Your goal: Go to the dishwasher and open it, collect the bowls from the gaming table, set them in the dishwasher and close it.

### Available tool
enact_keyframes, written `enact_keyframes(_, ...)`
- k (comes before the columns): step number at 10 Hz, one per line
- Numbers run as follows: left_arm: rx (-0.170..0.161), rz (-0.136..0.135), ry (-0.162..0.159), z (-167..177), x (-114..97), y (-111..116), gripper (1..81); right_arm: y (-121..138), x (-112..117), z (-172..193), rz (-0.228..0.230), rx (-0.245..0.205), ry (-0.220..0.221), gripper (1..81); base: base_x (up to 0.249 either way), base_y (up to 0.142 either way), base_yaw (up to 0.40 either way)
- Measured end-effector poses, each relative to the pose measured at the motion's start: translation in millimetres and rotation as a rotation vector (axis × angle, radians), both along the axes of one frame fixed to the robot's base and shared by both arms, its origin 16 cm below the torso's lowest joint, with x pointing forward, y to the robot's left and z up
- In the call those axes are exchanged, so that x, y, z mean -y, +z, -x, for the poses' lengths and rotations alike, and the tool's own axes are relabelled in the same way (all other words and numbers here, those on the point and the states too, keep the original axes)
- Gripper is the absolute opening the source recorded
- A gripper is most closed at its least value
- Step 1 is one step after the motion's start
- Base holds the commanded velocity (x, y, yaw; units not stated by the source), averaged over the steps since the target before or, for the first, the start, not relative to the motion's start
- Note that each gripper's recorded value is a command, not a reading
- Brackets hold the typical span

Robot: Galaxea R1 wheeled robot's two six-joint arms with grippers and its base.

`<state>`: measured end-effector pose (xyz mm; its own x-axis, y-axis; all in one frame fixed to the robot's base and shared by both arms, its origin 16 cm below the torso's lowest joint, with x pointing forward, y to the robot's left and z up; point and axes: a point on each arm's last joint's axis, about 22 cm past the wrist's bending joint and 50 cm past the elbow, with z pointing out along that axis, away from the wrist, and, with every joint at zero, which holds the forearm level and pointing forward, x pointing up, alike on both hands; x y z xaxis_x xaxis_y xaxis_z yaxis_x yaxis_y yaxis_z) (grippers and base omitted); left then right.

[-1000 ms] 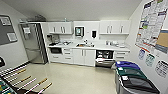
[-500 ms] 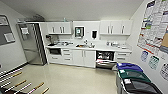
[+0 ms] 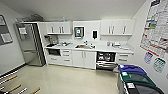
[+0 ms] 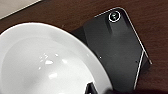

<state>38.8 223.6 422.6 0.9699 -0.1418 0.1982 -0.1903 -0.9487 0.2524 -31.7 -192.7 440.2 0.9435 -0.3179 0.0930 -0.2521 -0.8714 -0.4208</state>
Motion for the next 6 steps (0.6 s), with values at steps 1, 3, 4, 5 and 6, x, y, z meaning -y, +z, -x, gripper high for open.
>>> enact_keyframes(1, 0.000, -0.001, 0.000, -0.3, -0.6, 0.0, 1.0, 0.2, -2.1, -0.2, -0.003, 0.001, 0.000, 1.0, 0.175, 0.000, 0.000)
enact_keyframes(3, -0.001, 0.000, 0.003, 0.0, -0.2, 0.0, 1.0, 0.2, -2.1, -0.2, -0.003, 0.000, 0.000, 1.0, 0.178, 0.000, 0.000)
enact_keyframes(4, 0.000, 0.003, 0.002, 0.2, 2.1, 0.1, 1.0, 0.0, -0.7, 0.4, -0.001, 0.000, 0.000, 1.0, 0.181, 0.000, 0.000)
enact_keyframes(5, -0.001, 0.000, 0.002, -0.2, 0.8, -0.1, 1.0, 0.1, -2.5, 0.3, -0.003, -0.001, 0.000, 1.0, 0.181, 0.000, 0.000)
enact_keyframes(6, 0.000, 0.000, 0.002, -0.6, 0.7, -0.1, 1.0, 0.3, -4.1, 0.4, -0.005, -0.001, 0.000, 1.0, 0.168, 0.000, 0.000)
